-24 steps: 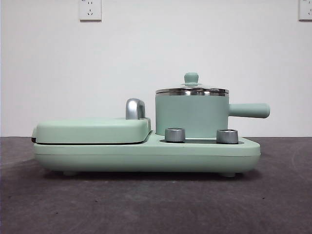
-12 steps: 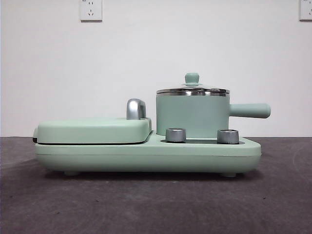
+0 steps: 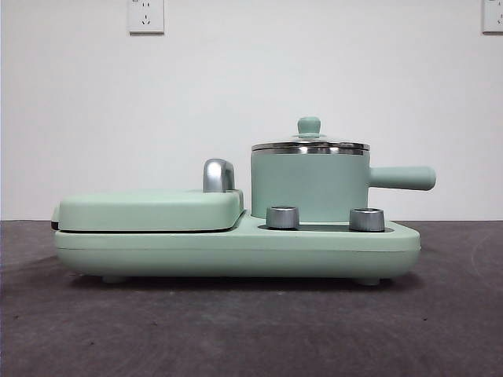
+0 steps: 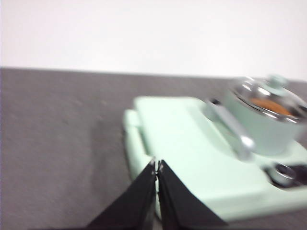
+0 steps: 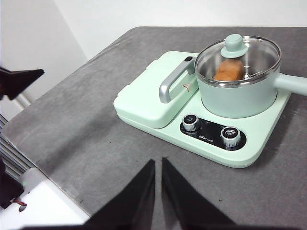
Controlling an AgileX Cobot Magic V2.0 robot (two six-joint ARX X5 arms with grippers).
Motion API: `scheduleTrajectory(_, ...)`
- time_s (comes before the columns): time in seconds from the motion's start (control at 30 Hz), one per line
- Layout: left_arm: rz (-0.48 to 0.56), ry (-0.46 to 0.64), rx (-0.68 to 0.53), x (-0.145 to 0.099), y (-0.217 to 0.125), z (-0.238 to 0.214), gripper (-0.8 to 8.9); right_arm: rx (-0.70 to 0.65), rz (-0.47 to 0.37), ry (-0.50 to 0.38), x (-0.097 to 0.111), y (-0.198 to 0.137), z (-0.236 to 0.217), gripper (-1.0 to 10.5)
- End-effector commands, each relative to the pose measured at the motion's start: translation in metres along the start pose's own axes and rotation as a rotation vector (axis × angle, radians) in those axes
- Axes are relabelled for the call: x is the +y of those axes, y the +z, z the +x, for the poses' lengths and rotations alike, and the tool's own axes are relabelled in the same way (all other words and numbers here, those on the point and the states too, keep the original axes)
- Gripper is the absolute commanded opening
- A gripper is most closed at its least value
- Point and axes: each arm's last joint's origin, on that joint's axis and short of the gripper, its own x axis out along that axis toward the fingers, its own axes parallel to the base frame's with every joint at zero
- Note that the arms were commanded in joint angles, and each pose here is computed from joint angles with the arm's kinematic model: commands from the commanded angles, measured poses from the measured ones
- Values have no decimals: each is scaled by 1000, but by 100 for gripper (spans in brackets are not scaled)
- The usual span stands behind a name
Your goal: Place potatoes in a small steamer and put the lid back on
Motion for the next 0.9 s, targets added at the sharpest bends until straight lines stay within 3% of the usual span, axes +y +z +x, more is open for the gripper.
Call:
scheduleTrajectory(0.03, 20, 28, -55, 6, -19, 4, 6, -12, -3, 11, 1, 3, -1, 20)
scheduleTrajectory(0.43, 40, 57, 16, 21, -93, 28, 6, -14, -4, 11, 1, 3, -1, 20)
scheduleTrajectory(0.57, 84, 74, 24, 24, -102, 32, 6, -13, -3, 11, 1, 3, -1, 20)
scheduleTrajectory(0.7, 49, 156, 28, 28, -103, 31, 6, -13, -4, 11, 1, 3, -1, 20)
scheduleTrajectory(0.9, 51, 174, 27, 29, -103, 31, 6, -13, -3, 11, 1, 3, -1, 20)
